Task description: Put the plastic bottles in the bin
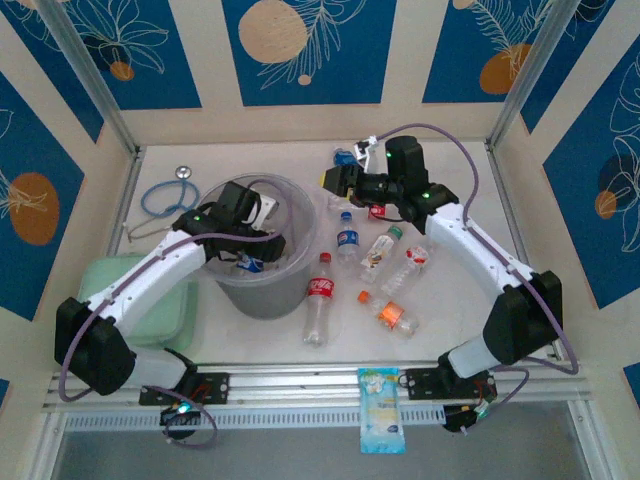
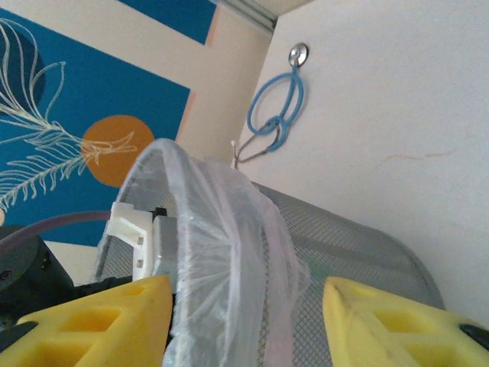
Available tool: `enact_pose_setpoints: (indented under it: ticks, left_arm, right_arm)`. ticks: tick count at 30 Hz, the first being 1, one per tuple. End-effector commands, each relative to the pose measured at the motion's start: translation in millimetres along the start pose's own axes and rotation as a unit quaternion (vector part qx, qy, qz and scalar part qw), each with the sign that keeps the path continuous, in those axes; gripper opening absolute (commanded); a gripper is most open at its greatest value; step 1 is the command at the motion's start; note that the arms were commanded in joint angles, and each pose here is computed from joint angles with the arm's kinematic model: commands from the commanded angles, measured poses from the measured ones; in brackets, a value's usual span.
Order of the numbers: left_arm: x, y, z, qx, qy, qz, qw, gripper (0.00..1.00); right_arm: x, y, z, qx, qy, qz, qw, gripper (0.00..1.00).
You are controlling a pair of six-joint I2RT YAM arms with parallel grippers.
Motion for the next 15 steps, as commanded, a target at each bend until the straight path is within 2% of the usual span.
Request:
enact_pose_setpoints:
  ticks: [1, 5, 10, 15]
  left_arm:
    - [41.1, 3.5, -16.0, -0.014, -0.043, -0.027, 0.999, 0.86]
    - [63.9, 6.1, -27.6, -0.014, -0.074, -0.041, 0.996, 0.87]
    - [43.4, 4.3, -25.4, -0.014, -0.051, -0.027, 0.998, 0.65]
    - [16.0, 6.7, -11.9, 0.000, -0.015, -0.047, 0.999, 0.37]
  right_arm:
    - [18.9, -5.4, 0.4, 0.012, -0.028, 0.021, 0.999, 0.60]
    - [34.6, -17.9, -0.3, 0.003, -0.050, 0.046, 0.998, 0.64]
    - [46.1, -20.4, 0.3, 0.002, -0.065, 0.048, 0.997, 0.65]
    - [49.2, -19.0, 1.8, 0.005, -0.066, 0.047, 0.997, 0.64]
Point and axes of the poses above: each hand's point on the last joint's axis, 136 mm out from that joint toward the fingers, its own x axis back along the fingers, its own y axis along the line the jaws close on, z = x × y, the point moved 10 cm from there along x, back along the fingers, and after that the axes turned 10 degrees about -x, right-handed, at the moved point
